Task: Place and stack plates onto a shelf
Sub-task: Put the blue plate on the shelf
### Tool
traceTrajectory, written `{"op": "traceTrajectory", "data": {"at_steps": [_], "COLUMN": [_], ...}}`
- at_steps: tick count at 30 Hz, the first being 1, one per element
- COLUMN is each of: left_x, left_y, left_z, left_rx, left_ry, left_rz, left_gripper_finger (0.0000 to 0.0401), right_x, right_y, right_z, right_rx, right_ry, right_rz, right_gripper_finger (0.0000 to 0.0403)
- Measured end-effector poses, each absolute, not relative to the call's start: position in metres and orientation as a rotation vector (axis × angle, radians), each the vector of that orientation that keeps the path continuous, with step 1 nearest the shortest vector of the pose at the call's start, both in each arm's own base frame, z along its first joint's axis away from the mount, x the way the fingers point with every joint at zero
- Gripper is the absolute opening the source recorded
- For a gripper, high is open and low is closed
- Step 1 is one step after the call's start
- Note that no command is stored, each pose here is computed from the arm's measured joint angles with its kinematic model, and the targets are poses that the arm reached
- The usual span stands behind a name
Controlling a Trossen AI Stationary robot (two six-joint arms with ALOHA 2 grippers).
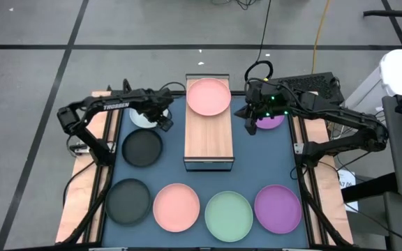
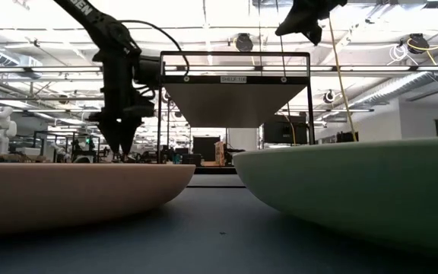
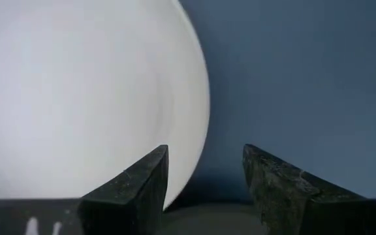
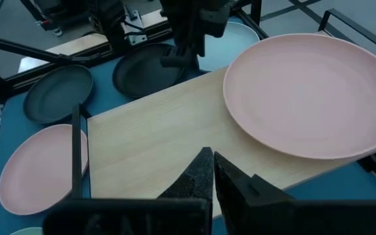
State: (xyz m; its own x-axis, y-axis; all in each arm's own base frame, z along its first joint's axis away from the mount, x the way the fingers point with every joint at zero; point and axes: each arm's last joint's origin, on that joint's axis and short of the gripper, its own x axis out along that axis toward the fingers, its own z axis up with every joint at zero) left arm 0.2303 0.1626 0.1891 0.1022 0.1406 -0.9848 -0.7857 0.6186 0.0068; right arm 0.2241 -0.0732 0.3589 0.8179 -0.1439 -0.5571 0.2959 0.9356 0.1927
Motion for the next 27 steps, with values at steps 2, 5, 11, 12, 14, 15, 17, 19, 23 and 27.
{"op": "traceTrajectory", "data": {"at_steps": [2, 5, 11, 12, 14, 15, 17, 19, 23, 27], "left_x": [0.229, 0.227, 0.223, 0.223, 0.224, 0.225, 0.228, 0.230, 0.231, 0.231], "left_y": [0.162, 0.161, 0.157, 0.156, 0.155, 0.154, 0.152, 0.149, 0.145, 0.142], "left_z": [0.184, 0.178, 0.162, 0.161, 0.158, 0.156, 0.154, 0.151, 0.147, 0.147], "left_rx": [-0.626, -0.613, -0.594, -0.587, -0.558, -0.544, -0.519, -0.492, -0.461, -0.438], "left_ry": [1.293, 1.296, 1.272, 1.272, 1.268, 1.259, 1.232, 1.220, 1.210, 1.225], "left_rz": [0.758, 0.779, 0.775, 0.775, 0.763, 0.755, 0.737, 0.717, 0.717, 0.734], "left_gripper_finger": [0.0202, 0.0202, 0.0202, 0.0202, 0.0202, 0.0202, 0.0194, 0.0178, 0.0126, 0.0060], "right_x": [0.224, 0.224, 0.224, 0.224, 0.224, 0.224, 0.224, 0.224, 0.224, 0.224], "right_y": [-0.073, -0.073, -0.073, -0.073, -0.073, -0.073, -0.073, -0.073, -0.073, -0.073], "right_z": [0.359, 0.359, 0.359, 0.359, 0.359, 0.359, 0.359, 0.359, 0.359, 0.359], "right_rx": [0.278, 0.279, 0.278, 0.278, 0.278, 0.278, 0.269, 0.265, 0.263, 0.263], "right_ry": [0.567, 0.567, 0.567, 0.567, 0.567, 0.567, 0.568, 0.568, 0.568, 0.568], "right_rz": [-0.237, -0.236, -0.236, -0.236, -0.235, -0.235, -0.233, -0.232, -0.232, -0.232], "right_gripper_finger": [0.0000, 0.0000, 0.0000, 0.0000, 0.0000, 0.0000, 0.0000, 0.0000, 0.0000, 0.0000]}}
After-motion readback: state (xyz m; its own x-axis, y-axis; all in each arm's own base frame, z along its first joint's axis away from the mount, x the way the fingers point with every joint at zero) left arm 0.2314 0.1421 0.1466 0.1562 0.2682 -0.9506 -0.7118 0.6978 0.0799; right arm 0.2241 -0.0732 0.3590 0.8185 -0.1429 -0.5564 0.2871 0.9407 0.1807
